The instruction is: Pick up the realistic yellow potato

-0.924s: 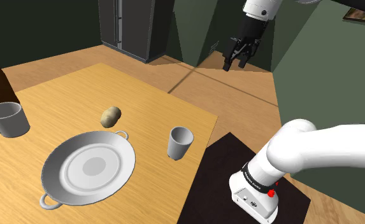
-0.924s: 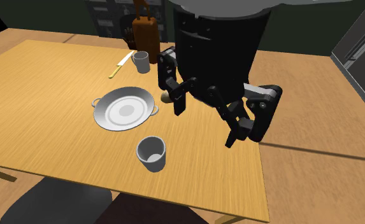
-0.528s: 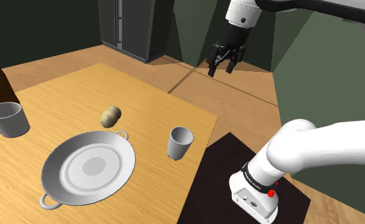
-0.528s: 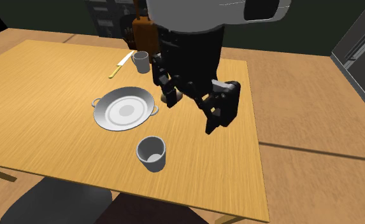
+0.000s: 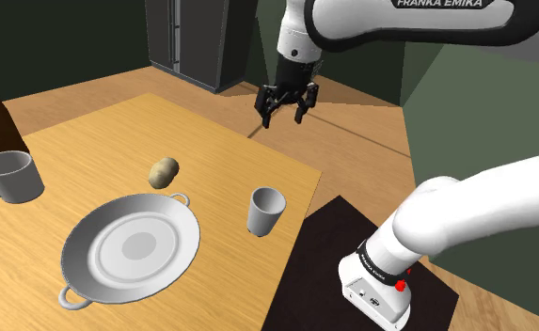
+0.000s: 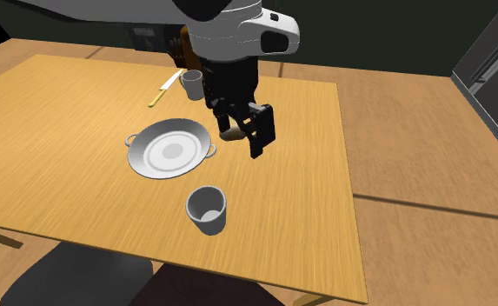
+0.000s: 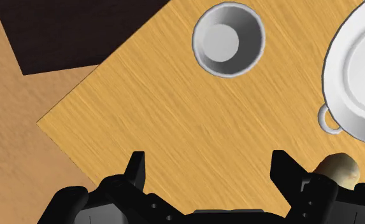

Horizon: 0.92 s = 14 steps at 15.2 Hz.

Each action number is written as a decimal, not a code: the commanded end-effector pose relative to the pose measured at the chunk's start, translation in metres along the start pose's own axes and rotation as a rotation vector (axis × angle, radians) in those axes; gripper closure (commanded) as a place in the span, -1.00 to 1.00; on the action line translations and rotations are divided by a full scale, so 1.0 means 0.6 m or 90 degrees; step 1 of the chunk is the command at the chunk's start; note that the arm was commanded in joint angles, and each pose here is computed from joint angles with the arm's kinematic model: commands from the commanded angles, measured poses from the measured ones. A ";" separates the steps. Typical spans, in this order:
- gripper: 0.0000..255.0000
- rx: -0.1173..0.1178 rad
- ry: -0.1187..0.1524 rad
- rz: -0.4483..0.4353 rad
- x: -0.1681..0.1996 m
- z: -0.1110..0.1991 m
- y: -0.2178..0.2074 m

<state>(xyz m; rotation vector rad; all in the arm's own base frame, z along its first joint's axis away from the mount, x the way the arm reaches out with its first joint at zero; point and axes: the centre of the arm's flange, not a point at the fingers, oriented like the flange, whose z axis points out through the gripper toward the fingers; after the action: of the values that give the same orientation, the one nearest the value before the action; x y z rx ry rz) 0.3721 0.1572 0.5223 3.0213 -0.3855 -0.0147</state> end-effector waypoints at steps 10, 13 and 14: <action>-1.00 -0.035 0.004 0.109 0.098 0.119 -0.194; -1.00 -0.045 0.005 0.139 0.132 0.154 -0.243; -1.00 -0.048 0.005 0.148 0.143 0.166 -0.259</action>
<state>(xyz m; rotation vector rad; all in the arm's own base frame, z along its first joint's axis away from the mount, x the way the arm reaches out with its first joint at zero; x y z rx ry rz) 0.4845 0.2689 0.4168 2.8938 -0.6900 -0.0024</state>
